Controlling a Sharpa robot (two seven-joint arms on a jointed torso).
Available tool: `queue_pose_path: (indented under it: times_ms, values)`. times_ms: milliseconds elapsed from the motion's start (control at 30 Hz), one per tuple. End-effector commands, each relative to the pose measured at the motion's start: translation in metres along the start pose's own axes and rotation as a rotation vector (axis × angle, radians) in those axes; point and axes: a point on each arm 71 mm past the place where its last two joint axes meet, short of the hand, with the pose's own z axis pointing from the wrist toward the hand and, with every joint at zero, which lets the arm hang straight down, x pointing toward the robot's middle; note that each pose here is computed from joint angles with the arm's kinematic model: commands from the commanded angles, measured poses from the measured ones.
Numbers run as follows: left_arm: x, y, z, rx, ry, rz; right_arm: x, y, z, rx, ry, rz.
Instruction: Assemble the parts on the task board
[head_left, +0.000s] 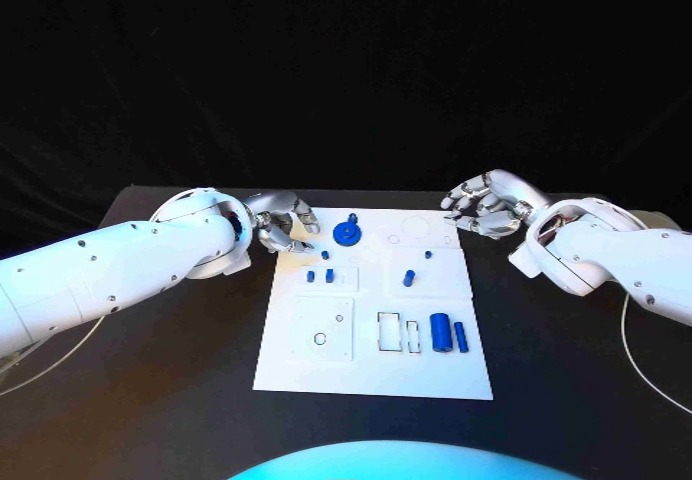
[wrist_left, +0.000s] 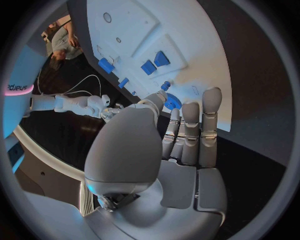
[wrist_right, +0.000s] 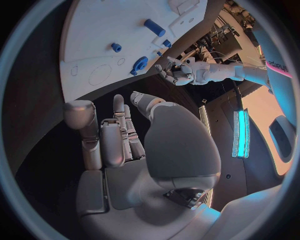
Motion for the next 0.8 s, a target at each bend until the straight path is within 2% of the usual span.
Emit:
queue_pose_path:
  times_ms: [33, 233, 400, 567, 800]
  values:
    - [-0.0107, 0.0030, -0.0065, 0.058, -0.058, -0.253, 0.009, 0.007, -0.001, -0.062, 0.098, -0.231]
    - [-0.0279, 0.0132, -0.0216, 0.148, -0.175, -0.614, 0.021, 0.019, -0.006, -0.109, 0.170, -0.483]
    - [-0.0322, 0.0126, -0.0301, 0.197, -0.239, -0.824, 0.028, 0.028, -0.007, -0.119, 0.202, -0.636]
    - [-0.0303, 0.0085, -0.0351, 0.224, -0.257, -0.929, 0.033, 0.034, -0.004, -0.115, 0.208, -0.730]
    - [-0.0278, 0.0037, -0.0375, 0.245, -0.256, -0.975, 0.039, 0.038, 0.000, -0.119, 0.202, -0.787]
